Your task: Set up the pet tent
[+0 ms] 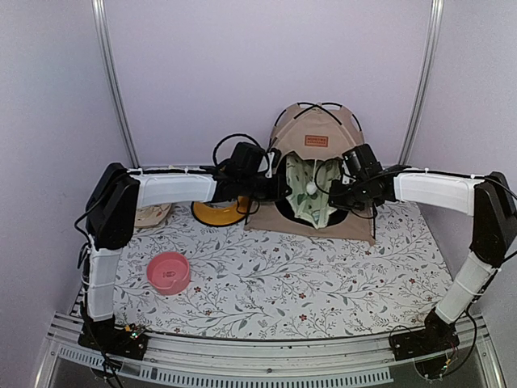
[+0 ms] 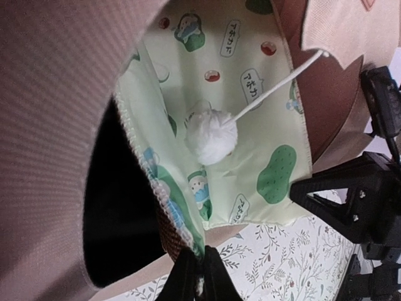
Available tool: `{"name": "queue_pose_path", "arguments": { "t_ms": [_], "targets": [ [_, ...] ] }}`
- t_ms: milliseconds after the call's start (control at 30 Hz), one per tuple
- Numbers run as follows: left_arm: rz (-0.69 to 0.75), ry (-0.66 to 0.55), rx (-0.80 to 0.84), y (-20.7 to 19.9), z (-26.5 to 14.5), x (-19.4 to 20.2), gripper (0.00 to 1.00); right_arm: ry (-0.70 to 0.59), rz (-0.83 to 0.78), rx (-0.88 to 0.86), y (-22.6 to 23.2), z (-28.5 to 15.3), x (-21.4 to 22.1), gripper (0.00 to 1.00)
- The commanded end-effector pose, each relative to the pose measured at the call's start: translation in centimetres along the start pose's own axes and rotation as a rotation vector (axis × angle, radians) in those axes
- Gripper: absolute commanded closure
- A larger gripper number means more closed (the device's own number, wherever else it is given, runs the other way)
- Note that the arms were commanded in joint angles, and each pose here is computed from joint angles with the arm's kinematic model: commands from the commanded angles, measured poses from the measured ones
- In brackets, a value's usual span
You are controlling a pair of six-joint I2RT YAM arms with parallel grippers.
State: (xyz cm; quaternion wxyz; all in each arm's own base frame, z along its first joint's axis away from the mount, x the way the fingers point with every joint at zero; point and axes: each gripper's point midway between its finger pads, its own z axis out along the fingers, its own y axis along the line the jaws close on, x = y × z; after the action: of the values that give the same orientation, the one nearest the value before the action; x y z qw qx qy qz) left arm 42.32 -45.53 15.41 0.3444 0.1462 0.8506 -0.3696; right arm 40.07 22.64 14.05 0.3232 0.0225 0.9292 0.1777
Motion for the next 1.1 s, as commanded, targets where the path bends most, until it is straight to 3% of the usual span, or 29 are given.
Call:
{"name": "queue_pose_path", "arguments": {
  "t_ms": [0,200,467,833,1067],
  "targets": [
    [0.013,-0.011,-0.007,0.5,0.6,-0.9,0.93,0.017,-0.021,0.040,-1.1,1.8,0.9,0.96],
    [0.022,-0.032,-0.001,-0.1,0.1,-1.7,0.93,0.009,-0.038,0.091,-1.9,1.7,0.7,0.97],
    [0.039,-0.116,0.009,-1.5,-2.2,-4.7,0.93,-0.093,-0.048,0.095,-1.0,-0.7,-2.7,0.97],
    [0.003,-0.148,0.026,-1.6,-3.7,-4.3,0.95,-0.128,-0.053,0.133,-1.3,-0.8,-3.8,0.97],
    [0.000,-0.115,0.012,-0.8,-3.4,-3.1,0.95,-0.182,-0.042,-0.009,1.4,-2.2,-5.2,0.99]
  ]
}}
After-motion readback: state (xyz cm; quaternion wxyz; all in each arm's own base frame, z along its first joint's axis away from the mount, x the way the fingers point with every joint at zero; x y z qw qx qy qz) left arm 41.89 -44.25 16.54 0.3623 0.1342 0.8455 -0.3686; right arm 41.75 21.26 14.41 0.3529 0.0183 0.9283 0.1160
